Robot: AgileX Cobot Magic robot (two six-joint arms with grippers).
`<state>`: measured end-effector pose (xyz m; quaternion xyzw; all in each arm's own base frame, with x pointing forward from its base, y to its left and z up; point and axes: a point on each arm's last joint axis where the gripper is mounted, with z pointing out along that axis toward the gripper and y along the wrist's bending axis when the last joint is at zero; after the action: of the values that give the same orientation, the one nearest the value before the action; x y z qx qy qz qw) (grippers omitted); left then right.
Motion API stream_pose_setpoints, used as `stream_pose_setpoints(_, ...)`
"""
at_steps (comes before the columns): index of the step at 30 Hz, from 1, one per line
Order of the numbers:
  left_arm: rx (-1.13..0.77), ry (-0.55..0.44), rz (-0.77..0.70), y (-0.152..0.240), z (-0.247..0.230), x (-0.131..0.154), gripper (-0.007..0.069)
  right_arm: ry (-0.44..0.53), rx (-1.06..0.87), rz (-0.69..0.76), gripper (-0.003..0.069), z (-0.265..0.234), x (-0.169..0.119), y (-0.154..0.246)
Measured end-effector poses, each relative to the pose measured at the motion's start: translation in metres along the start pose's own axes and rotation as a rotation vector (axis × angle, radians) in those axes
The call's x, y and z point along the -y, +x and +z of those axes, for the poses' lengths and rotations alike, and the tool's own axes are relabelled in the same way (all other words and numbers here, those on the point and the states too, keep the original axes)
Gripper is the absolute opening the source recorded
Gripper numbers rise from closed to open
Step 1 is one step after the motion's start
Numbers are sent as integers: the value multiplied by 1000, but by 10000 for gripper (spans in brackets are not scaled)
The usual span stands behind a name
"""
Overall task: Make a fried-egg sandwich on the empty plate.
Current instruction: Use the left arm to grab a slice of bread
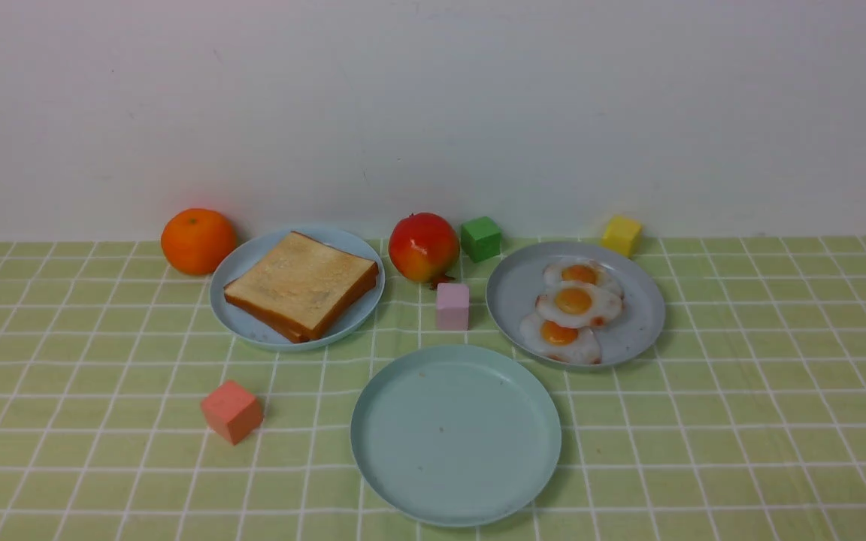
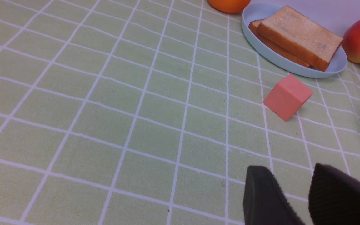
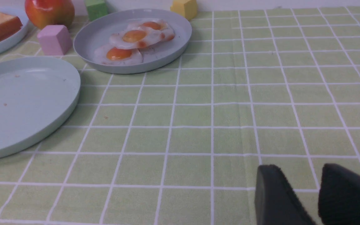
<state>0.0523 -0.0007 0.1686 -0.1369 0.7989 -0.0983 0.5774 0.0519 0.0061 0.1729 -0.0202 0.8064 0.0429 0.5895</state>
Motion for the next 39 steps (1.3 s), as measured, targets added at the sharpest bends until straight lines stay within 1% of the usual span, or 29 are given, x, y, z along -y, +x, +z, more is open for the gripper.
stream_pose_setpoints(25, 13, 4, -4, -1, 0, 0, 238, 0, 0, 0, 239, 0, 0, 0)
stream_pose_setpoints(27, 77, 49, -111, -7, 0, 4, 238, 0, 0, 0, 239, 0, 0, 0)
stream_pose_setpoints(28, 83, 58, -136, -8, 0, 5, 238, 0, 0, 0, 239, 0, 0, 0)
stream_pose_setpoints(30, 169, 134, -368, -17, -2, 9, 238, 0, 0, 0, 239, 0, 0, 0)
stream_pose_setpoints(31, 200, 162, -457, -21, -3, 10, 238, 0, 0, 0, 239, 0, 0, 0)
stream_pose_setpoints(34, 282, 220, -656, -30, -6, 10, 238, 0, 0, 0, 239, 0, 0, 0)
stream_pose_setpoints(36, 314, 240, -732, -33, -7, 10, 238, 0, 0, 0, 239, 0, 0, 0)
stream_pose_setpoints(39, 297, 245, -737, -34, -7, 11, 235, 0, 0, 0, 239, 0, 0, 0)
